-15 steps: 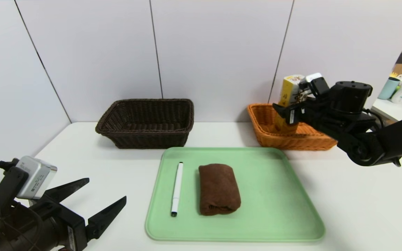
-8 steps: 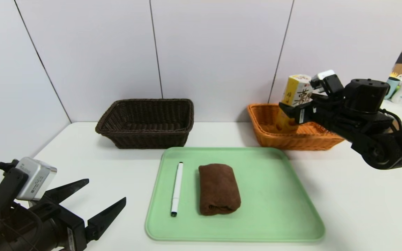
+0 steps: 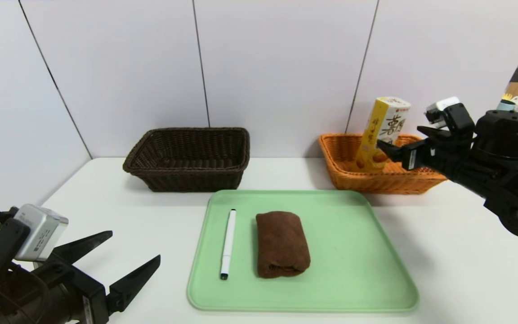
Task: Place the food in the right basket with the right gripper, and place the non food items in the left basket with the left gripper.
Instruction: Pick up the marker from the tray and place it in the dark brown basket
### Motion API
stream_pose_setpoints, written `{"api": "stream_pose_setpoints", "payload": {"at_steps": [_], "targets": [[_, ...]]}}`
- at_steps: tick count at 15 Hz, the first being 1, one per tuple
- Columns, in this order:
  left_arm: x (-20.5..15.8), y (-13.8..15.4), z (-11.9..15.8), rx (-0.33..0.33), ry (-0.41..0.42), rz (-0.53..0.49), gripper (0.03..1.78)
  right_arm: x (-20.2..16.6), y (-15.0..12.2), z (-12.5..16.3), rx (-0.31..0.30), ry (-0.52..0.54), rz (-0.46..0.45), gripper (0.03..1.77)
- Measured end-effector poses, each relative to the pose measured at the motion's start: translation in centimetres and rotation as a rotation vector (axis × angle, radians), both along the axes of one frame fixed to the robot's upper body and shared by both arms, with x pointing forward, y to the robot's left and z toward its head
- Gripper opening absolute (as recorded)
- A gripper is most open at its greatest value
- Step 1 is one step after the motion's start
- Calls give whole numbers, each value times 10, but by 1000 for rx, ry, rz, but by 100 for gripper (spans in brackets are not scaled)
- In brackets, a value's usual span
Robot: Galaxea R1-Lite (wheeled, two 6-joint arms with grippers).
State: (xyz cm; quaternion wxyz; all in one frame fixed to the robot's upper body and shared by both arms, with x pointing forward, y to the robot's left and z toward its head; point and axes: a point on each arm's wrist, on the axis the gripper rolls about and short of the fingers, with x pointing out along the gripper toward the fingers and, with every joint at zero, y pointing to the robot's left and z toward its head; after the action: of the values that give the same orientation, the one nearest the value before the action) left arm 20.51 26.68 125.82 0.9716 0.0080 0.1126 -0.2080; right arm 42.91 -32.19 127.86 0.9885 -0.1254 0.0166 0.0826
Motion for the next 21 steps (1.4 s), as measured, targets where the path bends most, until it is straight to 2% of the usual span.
{"api": "stream_pose_setpoints", "payload": {"at_steps": [4,8,16,19,21], "targets": [[-1,0,0,-3,-4,-1,169,-18,-2,4,2,1,-4,168],[-3,2,1,-8,-11,-1,169,-52,-2,6,8,12,0,169],[-4,3,3,-14,-22,-4,169,-150,8,21,18,-57,56,169],[-5,3,4,-6,-33,-6,169,-185,10,19,17,-37,85,169],[-6,4,5,-3,-39,-9,169,-203,8,13,13,-8,74,169]]}}
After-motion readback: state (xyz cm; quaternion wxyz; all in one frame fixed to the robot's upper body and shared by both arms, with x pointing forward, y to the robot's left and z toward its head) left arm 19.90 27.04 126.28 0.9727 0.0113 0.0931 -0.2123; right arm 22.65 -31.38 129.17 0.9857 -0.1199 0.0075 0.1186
